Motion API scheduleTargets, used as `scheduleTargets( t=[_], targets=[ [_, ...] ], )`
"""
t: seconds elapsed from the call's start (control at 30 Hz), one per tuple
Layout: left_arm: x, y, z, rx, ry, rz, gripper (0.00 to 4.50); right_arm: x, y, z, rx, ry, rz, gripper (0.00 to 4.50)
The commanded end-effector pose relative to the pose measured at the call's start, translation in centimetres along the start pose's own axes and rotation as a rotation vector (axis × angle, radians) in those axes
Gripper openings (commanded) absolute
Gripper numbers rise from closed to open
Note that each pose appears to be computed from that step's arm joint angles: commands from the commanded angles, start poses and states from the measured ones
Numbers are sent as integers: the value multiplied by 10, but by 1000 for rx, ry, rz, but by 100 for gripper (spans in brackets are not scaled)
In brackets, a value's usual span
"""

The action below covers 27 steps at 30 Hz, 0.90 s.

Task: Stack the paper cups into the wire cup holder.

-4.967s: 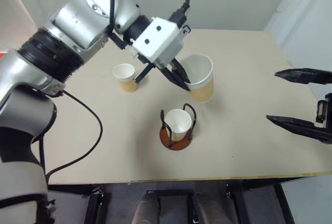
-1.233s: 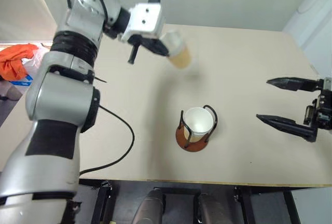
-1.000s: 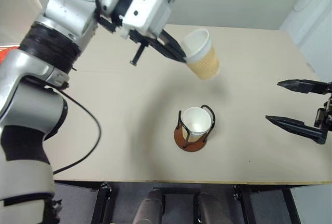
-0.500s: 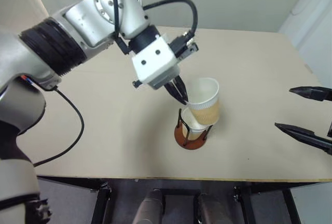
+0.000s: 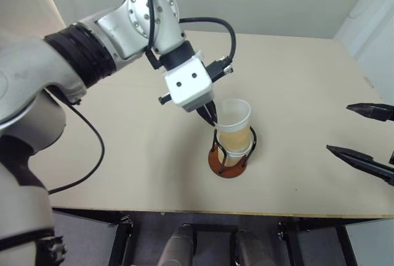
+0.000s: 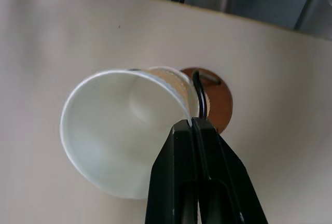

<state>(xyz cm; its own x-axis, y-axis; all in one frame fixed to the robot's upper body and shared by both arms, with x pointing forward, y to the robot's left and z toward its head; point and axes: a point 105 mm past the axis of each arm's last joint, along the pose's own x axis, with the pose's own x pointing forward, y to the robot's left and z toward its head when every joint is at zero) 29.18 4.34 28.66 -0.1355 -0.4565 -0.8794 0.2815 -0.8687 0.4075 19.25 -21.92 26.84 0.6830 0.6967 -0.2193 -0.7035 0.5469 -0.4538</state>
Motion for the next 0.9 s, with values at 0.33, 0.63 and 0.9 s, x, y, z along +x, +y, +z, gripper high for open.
scheduleTargets(
  t=[0.33, 0.63, 0.9],
  targets=[
    [-5, 4, 1, -11, 3, -4, 2, -3, -1, 8, -37, -18, -34, 450],
    [-6, 7, 1, -20, 2, 11, 303, 0, -2, 7, -35, -25, -23, 450],
    [-17, 4, -13, -160, -41, 164, 449, 23, -13, 9, -42, -87, 83, 450]
  ],
)
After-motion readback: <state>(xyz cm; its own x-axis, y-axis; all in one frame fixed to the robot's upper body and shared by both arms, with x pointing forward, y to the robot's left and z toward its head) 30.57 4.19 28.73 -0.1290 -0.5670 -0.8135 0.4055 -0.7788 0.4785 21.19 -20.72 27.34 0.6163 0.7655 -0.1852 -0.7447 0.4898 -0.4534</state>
